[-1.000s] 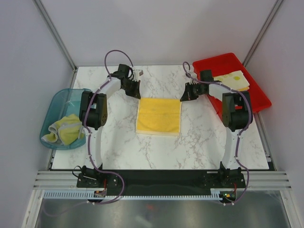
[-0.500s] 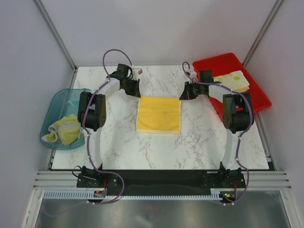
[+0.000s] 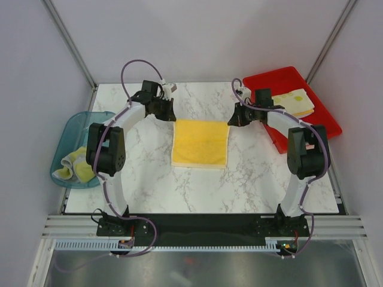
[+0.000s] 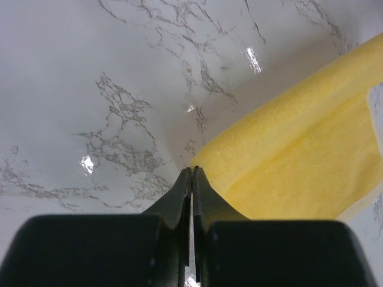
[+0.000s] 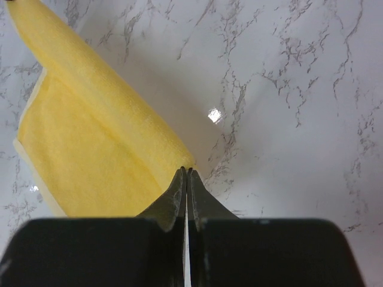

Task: Fold and stack the towels
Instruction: Fold the towel

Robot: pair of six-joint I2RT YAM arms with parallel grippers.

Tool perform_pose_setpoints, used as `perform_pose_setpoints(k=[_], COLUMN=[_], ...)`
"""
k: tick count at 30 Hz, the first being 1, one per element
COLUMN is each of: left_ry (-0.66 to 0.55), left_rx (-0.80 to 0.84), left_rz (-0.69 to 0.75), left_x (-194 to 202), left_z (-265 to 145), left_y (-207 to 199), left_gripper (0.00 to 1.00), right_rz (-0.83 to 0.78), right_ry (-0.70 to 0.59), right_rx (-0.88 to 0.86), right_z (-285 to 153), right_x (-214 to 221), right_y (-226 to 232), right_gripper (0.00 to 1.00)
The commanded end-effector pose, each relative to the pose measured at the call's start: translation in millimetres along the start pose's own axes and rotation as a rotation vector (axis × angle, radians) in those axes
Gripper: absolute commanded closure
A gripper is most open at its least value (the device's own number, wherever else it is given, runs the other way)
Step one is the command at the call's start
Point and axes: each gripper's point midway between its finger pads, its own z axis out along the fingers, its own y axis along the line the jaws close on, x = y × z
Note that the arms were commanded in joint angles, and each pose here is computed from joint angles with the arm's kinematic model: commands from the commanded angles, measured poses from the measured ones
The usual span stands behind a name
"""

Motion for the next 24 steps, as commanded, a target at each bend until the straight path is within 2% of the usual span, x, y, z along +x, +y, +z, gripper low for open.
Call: perform_pose_setpoints(k=[1, 17, 24], left_ry=[-0.068, -0.073, -0.041], left_rx=[-0.012, -0.053, -0.033], left_rz=[0.016, 0.022, -0.069], left_x=[-16, 8, 35], left_z=[-19, -45, -51], left_y=[-12, -31, -46], left_gripper=[0.98, 0.98, 0.98], right_rz=[-0.048, -0.053, 0.022], right_ry=[-0.068, -0.07, -0.035], right_rx=[0.014, 0.059, 0.085], right_z=[-17, -43, -49], right_x=[-19, 3, 30], right_y=[11, 51, 60], right_gripper=[1.0, 1.0, 1.0])
